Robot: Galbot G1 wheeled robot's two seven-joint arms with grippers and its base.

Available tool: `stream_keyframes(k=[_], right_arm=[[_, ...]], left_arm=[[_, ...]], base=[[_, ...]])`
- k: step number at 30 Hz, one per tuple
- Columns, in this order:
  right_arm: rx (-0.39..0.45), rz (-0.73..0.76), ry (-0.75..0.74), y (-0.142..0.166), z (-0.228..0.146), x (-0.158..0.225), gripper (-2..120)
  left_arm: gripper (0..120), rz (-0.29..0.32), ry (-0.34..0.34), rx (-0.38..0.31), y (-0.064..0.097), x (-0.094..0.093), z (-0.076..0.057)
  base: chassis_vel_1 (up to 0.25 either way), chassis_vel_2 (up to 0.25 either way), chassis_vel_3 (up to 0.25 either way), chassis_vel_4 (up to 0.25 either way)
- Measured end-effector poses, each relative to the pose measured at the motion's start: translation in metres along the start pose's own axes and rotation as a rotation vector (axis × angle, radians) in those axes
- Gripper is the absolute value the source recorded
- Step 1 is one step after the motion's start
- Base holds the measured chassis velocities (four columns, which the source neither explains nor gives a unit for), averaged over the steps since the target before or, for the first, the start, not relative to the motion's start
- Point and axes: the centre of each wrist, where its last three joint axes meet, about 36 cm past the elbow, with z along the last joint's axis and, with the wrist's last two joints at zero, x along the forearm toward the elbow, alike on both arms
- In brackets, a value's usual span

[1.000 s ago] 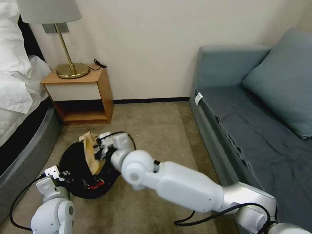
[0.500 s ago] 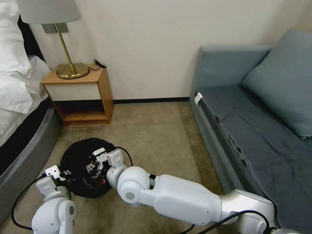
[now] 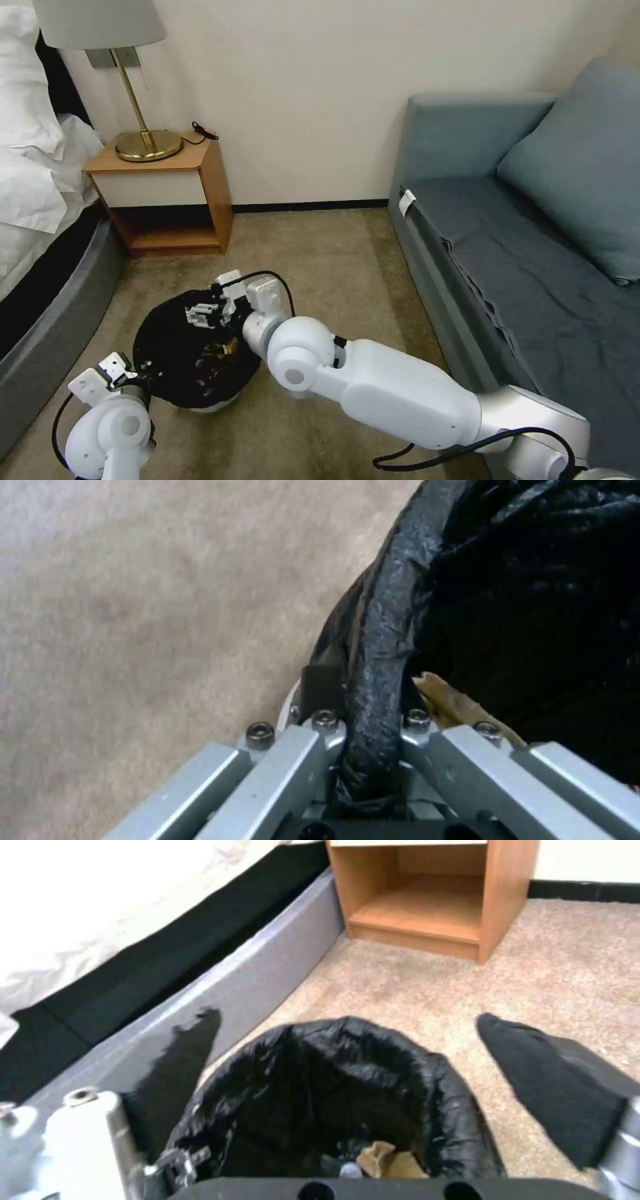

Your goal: Pick up the trash bin, then pick up the garbage on the floor and place it into the trash bin.

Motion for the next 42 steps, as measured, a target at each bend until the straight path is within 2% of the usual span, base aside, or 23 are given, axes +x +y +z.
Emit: stream_keyframes(k=[7,12,13,15,16,18,20,23,24,26,27,29,30,32,33,34,35,36,37,38,39,41,42], right_arm=[[-0.007,0.011,-0.008,-0.004,0.006,0.001,100],[-0.009,0.020,-0.008,-0.006,0.010,0.002,100],[-0.009,0.020,-0.008,-0.006,0.010,0.002,100],[-0.009,0.023,-0.007,-0.007,0.011,0.002,100],[-0.009,0.027,-0.007,-0.008,0.012,0.002,100],[-0.009,0.029,-0.008,-0.009,0.012,0.003,100],[-0.010,0.033,-0.010,-0.010,0.012,0.003,100],[-0.011,0.035,-0.012,-0.011,0.011,0.003,100],[-0.012,0.038,-0.015,-0.012,0.011,0.003,99],[-0.014,0.043,-0.018,-0.014,0.010,0.004,99],[-0.014,0.043,-0.018,-0.014,0.010,0.004,99],[-0.018,0.049,-0.026,-0.018,0.007,0.006,99],[-0.023,0.053,-0.035,-0.022,0.006,0.009,100],[-0.023,0.053,-0.035,-0.022,0.006,0.009,100],[-0.032,0.056,-0.050,-0.027,0.004,0.013,100],[-0.048,0.064,-0.101,-0.038,0.000,0.021,100],[-0.050,0.066,-0.112,-0.040,0.000,0.023,100],[-0.057,0.079,-0.200,-0.054,-0.002,0.034,100],[-0.057,0.079,-0.200,-0.054,-0.002,0.034,100],[-0.048,0.104,-0.271,-0.065,-0.003,0.043,100],[-0.044,0.109,-0.284,-0.067,-0.003,0.045,100],[0.090,0.225,-0.461,-0.099,0.002,0.086,100],[0.090,0.225,-0.461,-0.099,0.002,0.086,100]], left_arm=[[2,-0.031,0.033,0.012,0.001,-0.008,-0.001],[20,-0.027,0.014,-0.008,0.002,-0.008,-0.001],[20,-0.027,0.014,-0.008,0.002,-0.008,-0.001],[27,-0.028,-0.007,-0.024,0.003,-0.007,0.000],[36,-0.026,-0.040,-0.053,0.004,-0.006,0.001],[39,-0.024,-0.054,-0.067,0.005,-0.005,0.002],[49,-0.004,-0.107,-0.114,0.007,-0.001,0.003],[51,0.003,-0.132,-0.139,0.009,0.000,0.004],[61,0.010,-0.163,-0.167,0.011,0.002,0.005],[68,0.022,-0.214,-0.211,0.015,0.006,0.006],[68,0.022,-0.214,-0.211,0.015,0.006,0.006],[77,0.077,-0.285,-0.258,0.021,0.011,0.007],[82,0.149,-0.351,-0.289,0.025,0.015,0.007],[82,0.156,-0.358,-0.292,0.026,0.015,0.007],[92,0.234,-0.438,-0.332,0.031,0.017,0.007],[97,0.336,-0.531,-0.388,0.038,0.018,0.007],[98,0.353,-0.544,-0.395,0.039,0.018,0.007],[100,0.428,-0.601,-0.420,0.043,0.016,0.006],[100,0.428,-0.601,-0.420,0.043,0.016,0.006],[100,0.467,-0.620,-0.430,0.044,0.016,0.005],[100,0.476,-0.623,-0.432,0.044,0.016,0.005],[100,0.560,-0.639,-0.443,0.040,0.022,0.005],[100,0.560,-0.639,-0.443,0.040,0.022,0.005]], base=[[0.000,0.000,0.000,0.000],[0.000,0.000,0.000,0.000],[0.000,0.000,0.000,0.000],[0.000,0.000,0.000,0.000],[0.000,0.000,0.000,0.000],[0.000,0.000,0.000,0.000],[0.000,0.000,0.000,0.000],[0.000,0.000,0.000,0.000],[0.000,0.000,0.000,0.000],[0.000,0.000,0.000,0.000],[0.000,0.000,0.000,0.000],[0.000,0.000,0.000,0.000],[0.000,0.000,0.000,0.000],[0.000,0.000,0.000,0.000],[0.000,0.000,0.000,0.000],[0.000,0.000,0.000,0.000],[0.000,0.000,0.000,0.000],[0.000,0.000,0.000,0.000],[0.000,0.000,0.000,0.000],[0.000,0.000,0.000,0.000],[0.000,0.000,0.000,0.000],[0.000,0.000,0.000,0.000],[0.000,0.000,0.000,0.000]])
